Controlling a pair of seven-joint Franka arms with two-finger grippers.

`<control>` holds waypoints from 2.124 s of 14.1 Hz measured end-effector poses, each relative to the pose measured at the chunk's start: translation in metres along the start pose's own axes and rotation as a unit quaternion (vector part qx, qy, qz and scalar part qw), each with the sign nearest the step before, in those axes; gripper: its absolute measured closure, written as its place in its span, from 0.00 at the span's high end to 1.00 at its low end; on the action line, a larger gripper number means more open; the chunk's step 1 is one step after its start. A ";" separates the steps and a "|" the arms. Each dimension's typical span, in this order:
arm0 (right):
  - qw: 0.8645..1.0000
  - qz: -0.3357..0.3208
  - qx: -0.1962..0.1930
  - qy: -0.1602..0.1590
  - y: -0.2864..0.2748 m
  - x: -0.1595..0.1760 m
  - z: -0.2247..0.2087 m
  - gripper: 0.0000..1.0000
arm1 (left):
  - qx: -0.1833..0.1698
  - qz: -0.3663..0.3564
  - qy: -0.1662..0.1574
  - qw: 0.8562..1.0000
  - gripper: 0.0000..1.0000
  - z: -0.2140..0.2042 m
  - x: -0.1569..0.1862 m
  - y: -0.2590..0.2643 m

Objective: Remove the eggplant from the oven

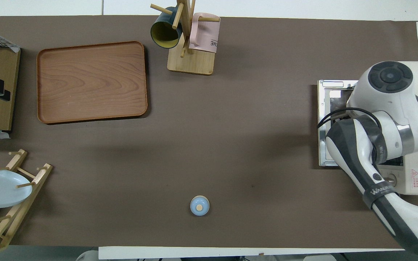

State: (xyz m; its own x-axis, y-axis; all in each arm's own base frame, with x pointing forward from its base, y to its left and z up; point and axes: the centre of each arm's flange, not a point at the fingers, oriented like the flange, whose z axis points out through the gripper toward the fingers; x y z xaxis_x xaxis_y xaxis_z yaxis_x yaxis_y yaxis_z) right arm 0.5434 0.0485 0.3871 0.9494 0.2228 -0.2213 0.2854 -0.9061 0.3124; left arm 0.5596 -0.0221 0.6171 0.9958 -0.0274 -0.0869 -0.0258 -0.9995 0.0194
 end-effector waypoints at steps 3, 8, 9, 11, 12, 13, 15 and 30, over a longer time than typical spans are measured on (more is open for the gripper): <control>1.000 -0.009 -0.004 0.012 -0.066 0.013 -0.074 0.02 | 0.000 0.000 0.000 1.000 1.00 0.000 0.000 0.000; 0.994 0.092 0.048 0.018 -0.276 0.055 -0.176 0.02 | 0.000 0.003 0.001 1.000 1.00 0.000 0.000 0.004; 0.991 0.113 0.061 0.023 -0.321 0.067 -0.181 0.02 | 0.000 0.004 0.001 1.000 1.00 0.000 0.000 0.005; 0.986 0.138 0.081 0.036 -0.395 0.089 -0.173 0.02 | 0.000 0.000 0.006 1.000 1.00 -0.001 0.001 0.002; 0.984 0.147 0.094 0.046 -0.423 0.098 -0.163 0.02 | 0.001 -0.006 0.012 1.000 1.00 -0.002 0.003 0.000; 0.981 0.154 0.104 0.051 -0.445 0.107 -0.148 0.02 | 0.001 -0.010 0.012 1.000 1.00 0.000 0.003 -0.002; 0.978 0.168 0.111 0.052 -0.469 0.120 -0.119 0.02 | 0.001 -0.010 0.020 1.000 1.00 0.013 0.004 -0.001; 0.983 0.112 0.133 0.055 -0.040 0.082 -0.027 0.01 | -0.054 -0.058 0.108 0.991 0.98 0.295 -0.060 0.398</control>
State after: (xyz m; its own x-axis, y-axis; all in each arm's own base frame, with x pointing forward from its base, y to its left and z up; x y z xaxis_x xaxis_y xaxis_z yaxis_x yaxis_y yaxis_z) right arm 0.6133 0.1130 0.3814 0.9972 0.0307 -0.0676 0.0365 -0.9956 0.0858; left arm 0.4643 -0.4234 0.3362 0.9874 0.1028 0.1206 0.0871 -0.9878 0.1294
